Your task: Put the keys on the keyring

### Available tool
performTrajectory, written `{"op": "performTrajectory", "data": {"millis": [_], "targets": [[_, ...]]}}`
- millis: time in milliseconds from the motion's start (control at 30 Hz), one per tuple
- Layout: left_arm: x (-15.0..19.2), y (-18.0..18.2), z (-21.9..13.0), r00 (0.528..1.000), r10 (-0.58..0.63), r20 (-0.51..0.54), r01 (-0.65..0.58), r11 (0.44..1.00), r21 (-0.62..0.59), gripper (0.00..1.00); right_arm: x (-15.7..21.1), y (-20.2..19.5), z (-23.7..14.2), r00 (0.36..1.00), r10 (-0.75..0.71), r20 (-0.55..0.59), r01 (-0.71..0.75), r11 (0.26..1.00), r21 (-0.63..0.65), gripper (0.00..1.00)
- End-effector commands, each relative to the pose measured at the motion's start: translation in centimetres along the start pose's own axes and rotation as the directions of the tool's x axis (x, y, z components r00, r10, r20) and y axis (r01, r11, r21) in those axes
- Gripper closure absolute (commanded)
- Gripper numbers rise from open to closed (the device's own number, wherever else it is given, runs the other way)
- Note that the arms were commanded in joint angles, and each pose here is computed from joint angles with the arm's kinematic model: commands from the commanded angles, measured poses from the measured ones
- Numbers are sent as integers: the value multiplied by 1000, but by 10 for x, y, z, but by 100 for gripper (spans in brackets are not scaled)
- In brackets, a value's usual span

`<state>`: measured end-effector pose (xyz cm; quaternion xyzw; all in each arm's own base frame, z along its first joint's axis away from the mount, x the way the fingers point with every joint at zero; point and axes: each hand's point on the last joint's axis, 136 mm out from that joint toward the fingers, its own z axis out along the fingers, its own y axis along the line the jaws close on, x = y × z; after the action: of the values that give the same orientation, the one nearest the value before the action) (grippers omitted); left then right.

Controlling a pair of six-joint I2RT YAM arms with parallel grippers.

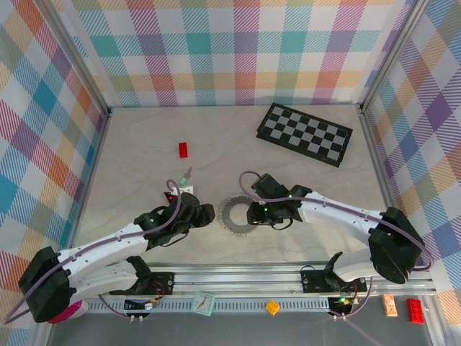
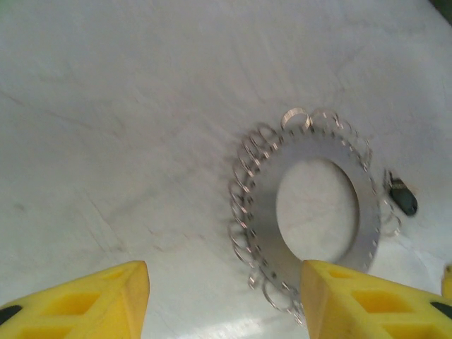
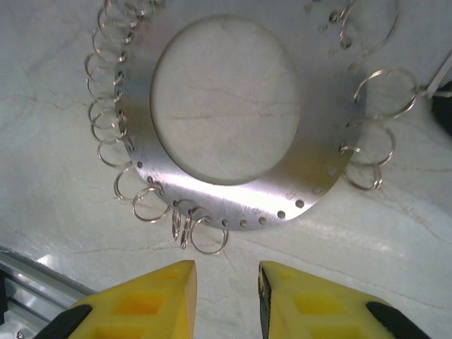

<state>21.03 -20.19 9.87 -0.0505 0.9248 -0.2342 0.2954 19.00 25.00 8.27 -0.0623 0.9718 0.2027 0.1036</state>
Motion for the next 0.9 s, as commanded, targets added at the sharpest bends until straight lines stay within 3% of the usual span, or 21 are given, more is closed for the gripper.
{"op": "performTrajectory", "data": {"millis": [0, 433, 700, 867], "targets": [[27, -13, 3, 991, -87, -101, 89, 996, 9, 43, -7, -16, -9, 1000, -15, 20, 13, 998, 61, 71], [85, -73, 45, 957, -140, -255, 154, 987, 38, 61, -13, -25, -16, 996, -23, 83, 21, 999, 28, 71], [81, -67, 54, 961, -165, -221, 163, 986, -27, 71, -9, -29, -17, 995, -22, 92, 21, 1000, 18, 71], [83, -52, 55, 957, -206, -203, 191, 977, -92, 70, -8, -30, -18, 995, -19, 94, 17, 1000, 18, 71]]}}
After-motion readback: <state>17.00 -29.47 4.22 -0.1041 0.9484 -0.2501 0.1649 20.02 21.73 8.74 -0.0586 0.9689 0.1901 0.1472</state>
